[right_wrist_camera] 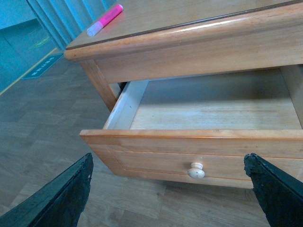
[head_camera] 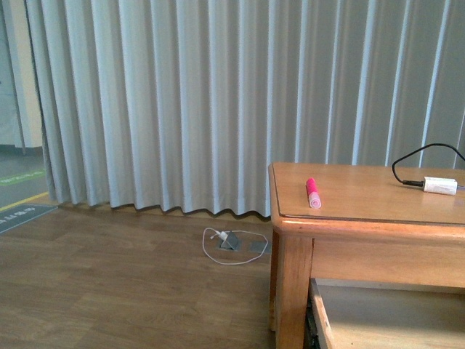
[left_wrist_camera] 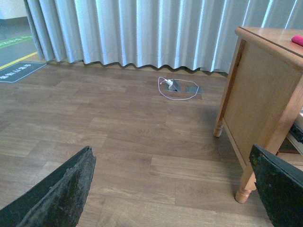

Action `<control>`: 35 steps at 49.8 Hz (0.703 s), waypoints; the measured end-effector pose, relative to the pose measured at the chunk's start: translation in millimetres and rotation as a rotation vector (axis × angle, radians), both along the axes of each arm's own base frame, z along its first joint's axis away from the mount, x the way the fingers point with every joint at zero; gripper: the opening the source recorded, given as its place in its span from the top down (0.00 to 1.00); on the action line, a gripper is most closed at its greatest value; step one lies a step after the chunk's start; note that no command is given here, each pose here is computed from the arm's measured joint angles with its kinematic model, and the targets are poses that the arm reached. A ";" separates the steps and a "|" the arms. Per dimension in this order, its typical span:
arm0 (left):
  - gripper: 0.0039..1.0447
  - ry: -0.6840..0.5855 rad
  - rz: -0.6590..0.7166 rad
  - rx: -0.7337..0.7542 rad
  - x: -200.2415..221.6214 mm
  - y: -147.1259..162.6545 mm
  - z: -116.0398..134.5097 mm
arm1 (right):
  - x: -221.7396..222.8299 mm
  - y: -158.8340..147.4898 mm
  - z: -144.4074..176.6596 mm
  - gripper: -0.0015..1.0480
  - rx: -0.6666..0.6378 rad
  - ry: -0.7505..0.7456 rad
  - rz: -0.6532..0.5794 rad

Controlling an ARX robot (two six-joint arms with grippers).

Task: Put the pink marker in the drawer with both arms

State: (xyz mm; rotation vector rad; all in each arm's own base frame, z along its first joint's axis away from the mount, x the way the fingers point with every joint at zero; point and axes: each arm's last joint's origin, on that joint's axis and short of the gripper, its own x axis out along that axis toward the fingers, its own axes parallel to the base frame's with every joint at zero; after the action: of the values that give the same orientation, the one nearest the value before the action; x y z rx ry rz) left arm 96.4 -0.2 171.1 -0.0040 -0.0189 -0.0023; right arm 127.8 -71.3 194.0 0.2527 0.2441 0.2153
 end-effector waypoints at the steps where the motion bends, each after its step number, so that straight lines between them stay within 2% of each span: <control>1: 0.05 0.000 0.000 0.000 0.0 0.0 0.0 | 0.0 0.0 0.0 0.08 0.000 0.000 0.000; 23: 0.05 0.000 0.000 0.000 0.0 0.0 0.0 | 0.0 0.0 0.0 0.08 0.006 0.002 -0.001; 28: 0.05 0.026 0.141 -0.059 4.0 -1.2 0.0 | 0.0 0.0 0.0 0.08 0.007 0.002 -0.001; 31: 0.05 0.062 0.187 -0.087 11.0 -2.4 3.5 | 0.0 0.0 0.0 0.08 0.007 0.002 -0.001; 35: 0.05 0.052 0.159 -0.107 25.3 -4.5 25.0 | -0.1 0.1 0.1 0.08 0.007 0.001 0.001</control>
State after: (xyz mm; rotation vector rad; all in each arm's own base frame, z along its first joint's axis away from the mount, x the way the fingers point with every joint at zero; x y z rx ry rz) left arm 121.7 -4.7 196.1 -0.1100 0.0327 0.1579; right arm 127.7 -71.2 194.1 0.2592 0.2441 0.2167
